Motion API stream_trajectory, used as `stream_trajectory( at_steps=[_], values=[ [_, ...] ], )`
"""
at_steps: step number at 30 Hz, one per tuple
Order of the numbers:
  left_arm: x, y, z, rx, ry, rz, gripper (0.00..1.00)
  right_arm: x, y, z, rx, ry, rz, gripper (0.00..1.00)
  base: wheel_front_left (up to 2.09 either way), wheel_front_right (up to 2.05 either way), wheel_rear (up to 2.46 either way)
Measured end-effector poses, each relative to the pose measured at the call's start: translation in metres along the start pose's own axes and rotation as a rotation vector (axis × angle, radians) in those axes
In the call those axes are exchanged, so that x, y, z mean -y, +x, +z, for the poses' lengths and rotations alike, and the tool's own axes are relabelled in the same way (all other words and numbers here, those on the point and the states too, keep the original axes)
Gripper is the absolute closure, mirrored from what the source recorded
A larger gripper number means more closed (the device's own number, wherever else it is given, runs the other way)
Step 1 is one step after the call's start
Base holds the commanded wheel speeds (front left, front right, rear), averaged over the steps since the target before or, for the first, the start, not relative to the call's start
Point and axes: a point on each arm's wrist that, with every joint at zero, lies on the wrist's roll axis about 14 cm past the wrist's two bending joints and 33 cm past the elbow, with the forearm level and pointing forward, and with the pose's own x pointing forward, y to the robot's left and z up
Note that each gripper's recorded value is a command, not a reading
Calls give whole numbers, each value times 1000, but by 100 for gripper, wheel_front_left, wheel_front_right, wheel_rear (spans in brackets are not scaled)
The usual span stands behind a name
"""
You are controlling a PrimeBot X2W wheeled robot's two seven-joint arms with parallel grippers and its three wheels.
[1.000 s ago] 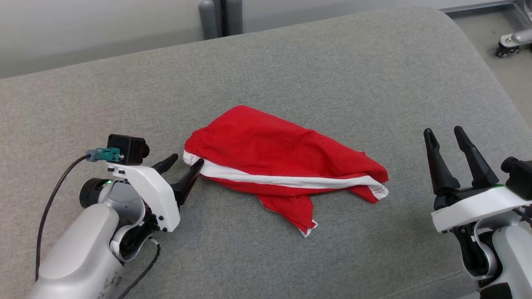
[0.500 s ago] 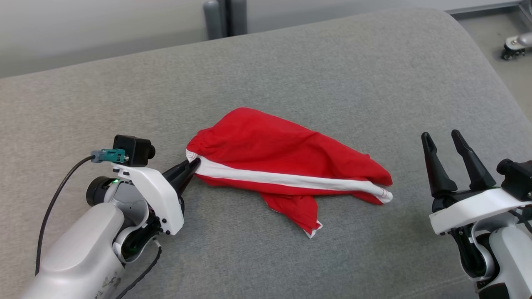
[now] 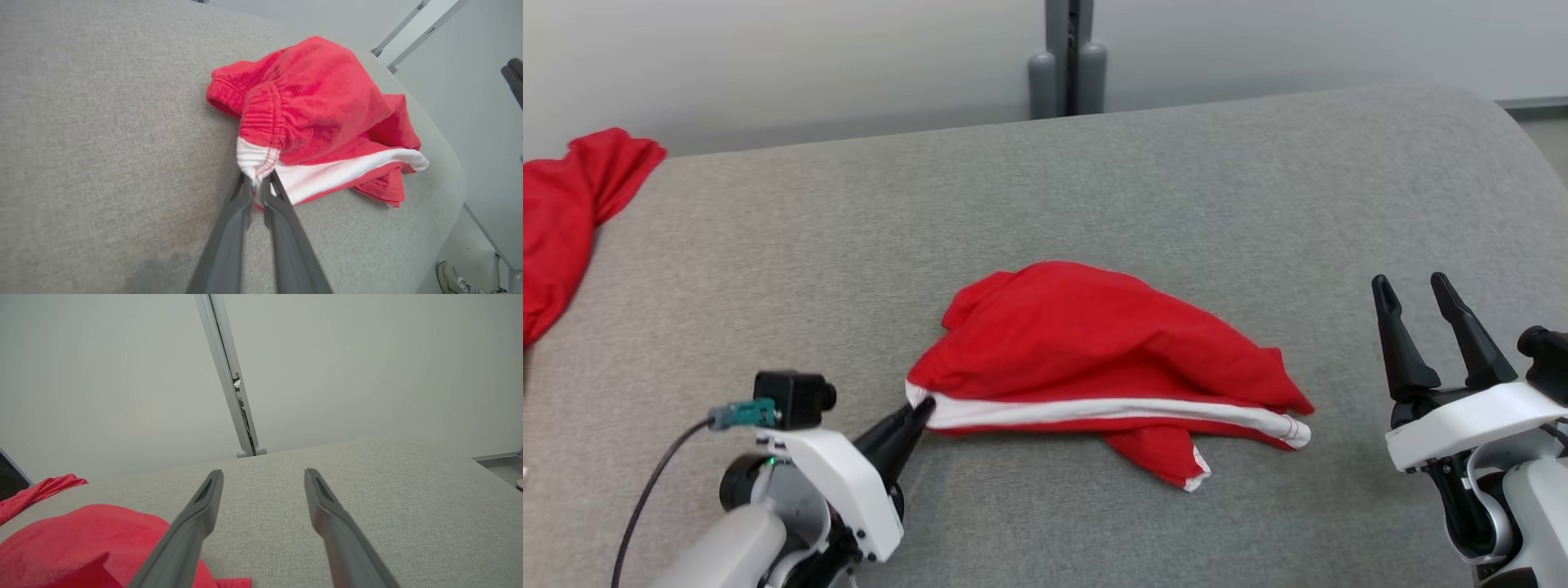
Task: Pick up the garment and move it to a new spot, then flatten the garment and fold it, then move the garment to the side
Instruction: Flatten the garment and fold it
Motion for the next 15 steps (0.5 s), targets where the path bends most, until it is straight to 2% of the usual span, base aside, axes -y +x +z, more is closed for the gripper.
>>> stream_trajectory(
  at_steps=[4, 10, 11, 12, 13, 15],
  values=[
    [-5, -19, -10, 27, -57, 65, 100, -9, 6, 2, 4, 1, 25, 0, 0, 0, 0],
    [-3, -32, -25, 38, -129, 101, 100, -11, 8, 2, 3, 0, 32, 0, 0, 0, 0],
    [-6, -34, -28, 36, -133, 120, 94, -12, 8, 1, 0, -1, 33, 0, 0, 0, 0],
    [-9, -35, -31, 35, -134, 137, 54, -13, 8, 1, 1, -4, 36, 0, 0, 0, 0],
    [-11, -36, -34, 30, -138, 148, 0, -14, 8, 2, 1, -5, 38, 0, 0, 0, 0],
    [-12, -37, -42, 21, -147, 160, 0, -16, 7, 1, -2, -2, 41, 0, 0, 0, 0]
  ],
)
